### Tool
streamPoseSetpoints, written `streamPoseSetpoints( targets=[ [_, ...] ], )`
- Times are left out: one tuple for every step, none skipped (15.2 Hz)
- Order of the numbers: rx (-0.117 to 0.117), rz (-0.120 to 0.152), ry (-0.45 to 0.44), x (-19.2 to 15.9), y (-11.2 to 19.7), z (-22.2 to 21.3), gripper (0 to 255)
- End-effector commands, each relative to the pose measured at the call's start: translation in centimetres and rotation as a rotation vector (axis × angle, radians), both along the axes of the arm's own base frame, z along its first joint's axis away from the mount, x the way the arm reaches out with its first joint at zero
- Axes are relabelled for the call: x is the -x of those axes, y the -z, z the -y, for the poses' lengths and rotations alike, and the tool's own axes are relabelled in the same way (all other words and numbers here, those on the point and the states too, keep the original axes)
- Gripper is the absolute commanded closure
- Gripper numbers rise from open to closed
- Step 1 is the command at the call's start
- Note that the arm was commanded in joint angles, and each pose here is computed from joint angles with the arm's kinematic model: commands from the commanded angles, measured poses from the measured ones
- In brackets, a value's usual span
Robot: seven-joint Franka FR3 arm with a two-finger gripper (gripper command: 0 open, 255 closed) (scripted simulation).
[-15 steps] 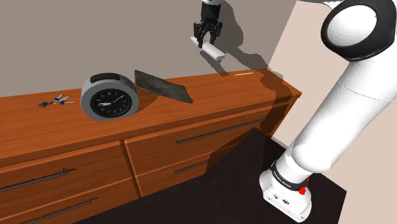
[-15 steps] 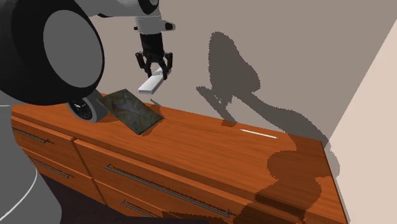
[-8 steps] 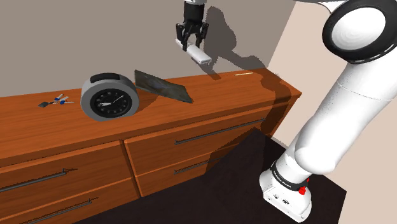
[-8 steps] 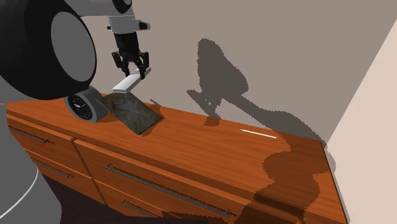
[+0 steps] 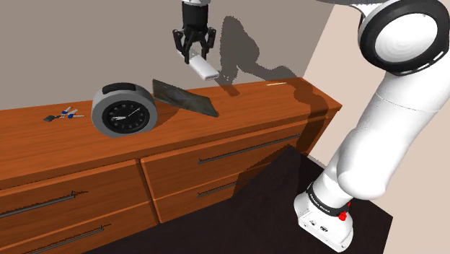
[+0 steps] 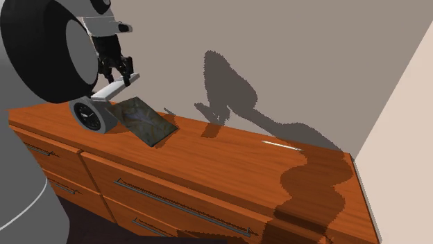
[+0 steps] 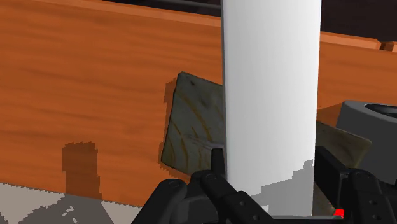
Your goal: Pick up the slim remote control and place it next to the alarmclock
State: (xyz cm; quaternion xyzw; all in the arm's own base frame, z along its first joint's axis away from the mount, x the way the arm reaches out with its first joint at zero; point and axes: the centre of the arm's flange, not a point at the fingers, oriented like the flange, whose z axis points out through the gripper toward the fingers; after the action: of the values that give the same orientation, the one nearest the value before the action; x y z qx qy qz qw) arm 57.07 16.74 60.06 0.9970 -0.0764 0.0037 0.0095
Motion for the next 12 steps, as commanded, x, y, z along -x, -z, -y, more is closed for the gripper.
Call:
streamPoseSetpoints(
  targets=[
    [0.000, 0.000, 0.001, 0.0, -0.1, -3.1, 255],
    [0.000, 0.000, 0.001, 0.0, 0.5, -3.1, 255],
    [0.000, 0.000, 0.001, 0.0, 1.0, -3.1, 255],
    [0.000, 0.000, 0.001, 0.0, 1.5, -3.1, 255],
    [0.000, 0.000, 0.001, 0.0, 2.1, -3.1, 255],
    [0.000, 0.000, 0.001, 0.0, 2.6, -3.1, 255],
    [0.000, 0.000, 0.001, 0.0, 3.1, -3.1, 255],
    [0.000, 0.000, 0.001, 0.0, 3.6, -3.1, 255],
    [0.000, 0.000, 0.001, 0.0, 4.2, -3.1, 255],
    [0.000, 0.000, 0.001, 0.0, 4.7, -3.1, 255],
    [0.000, 0.000, 0.001, 0.0, 5.2, -3.1, 255],
    [0.000, 0.000, 0.001, 0.0, 5.8, -3.1, 255]
  ],
)
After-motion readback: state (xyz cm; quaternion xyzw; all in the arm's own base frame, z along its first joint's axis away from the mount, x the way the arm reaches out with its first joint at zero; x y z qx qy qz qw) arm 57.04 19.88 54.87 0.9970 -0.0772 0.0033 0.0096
